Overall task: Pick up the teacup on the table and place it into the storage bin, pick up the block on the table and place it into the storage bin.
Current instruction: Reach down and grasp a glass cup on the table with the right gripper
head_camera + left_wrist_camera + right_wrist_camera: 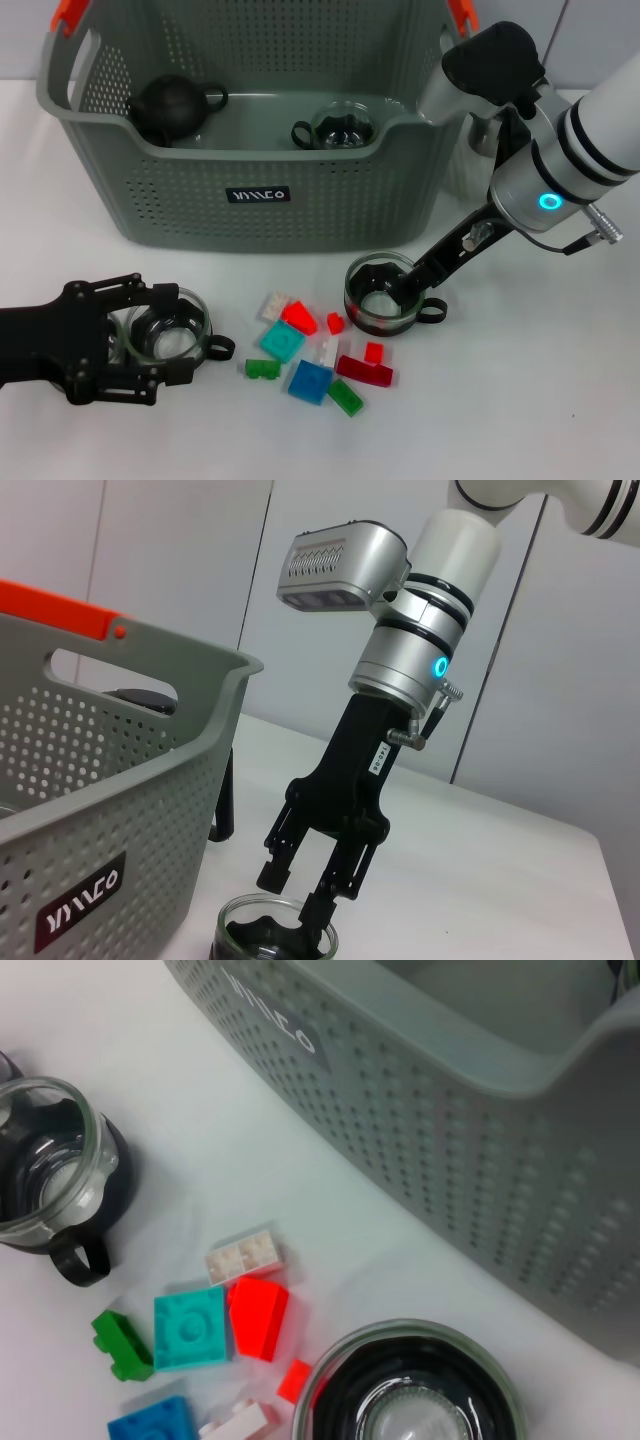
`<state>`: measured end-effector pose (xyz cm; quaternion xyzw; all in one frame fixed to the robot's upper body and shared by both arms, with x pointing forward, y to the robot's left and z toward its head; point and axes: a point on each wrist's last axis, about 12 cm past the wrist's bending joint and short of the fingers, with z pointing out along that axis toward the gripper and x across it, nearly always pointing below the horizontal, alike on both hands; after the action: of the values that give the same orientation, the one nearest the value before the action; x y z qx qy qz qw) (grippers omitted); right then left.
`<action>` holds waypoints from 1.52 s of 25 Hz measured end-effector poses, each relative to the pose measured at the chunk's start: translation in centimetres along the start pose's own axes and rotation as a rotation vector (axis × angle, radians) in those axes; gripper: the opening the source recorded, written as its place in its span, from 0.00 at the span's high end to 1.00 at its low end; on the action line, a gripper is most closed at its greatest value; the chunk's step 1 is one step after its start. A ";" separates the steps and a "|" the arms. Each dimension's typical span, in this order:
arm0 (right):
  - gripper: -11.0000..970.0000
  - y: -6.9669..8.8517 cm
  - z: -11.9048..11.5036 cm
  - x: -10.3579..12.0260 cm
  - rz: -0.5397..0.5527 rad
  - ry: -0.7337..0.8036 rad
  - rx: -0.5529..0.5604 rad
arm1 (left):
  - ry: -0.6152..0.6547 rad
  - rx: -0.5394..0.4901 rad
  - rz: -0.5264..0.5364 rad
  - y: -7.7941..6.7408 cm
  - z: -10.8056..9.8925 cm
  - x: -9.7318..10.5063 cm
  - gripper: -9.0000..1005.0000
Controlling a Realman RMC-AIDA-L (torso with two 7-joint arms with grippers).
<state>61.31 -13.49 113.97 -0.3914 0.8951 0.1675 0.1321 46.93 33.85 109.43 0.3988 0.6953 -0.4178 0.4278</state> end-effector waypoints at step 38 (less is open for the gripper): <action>0.25 -0.2 2.3 -0.3 -0.037 -0.020 0.038 | -0.004 -0.004 -0.004 0.0 0.0 0.1 0.07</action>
<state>61.89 -12.52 111.91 -0.4035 0.8894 0.1521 0.1515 46.92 33.86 109.37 0.3958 0.6959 -0.4181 0.4293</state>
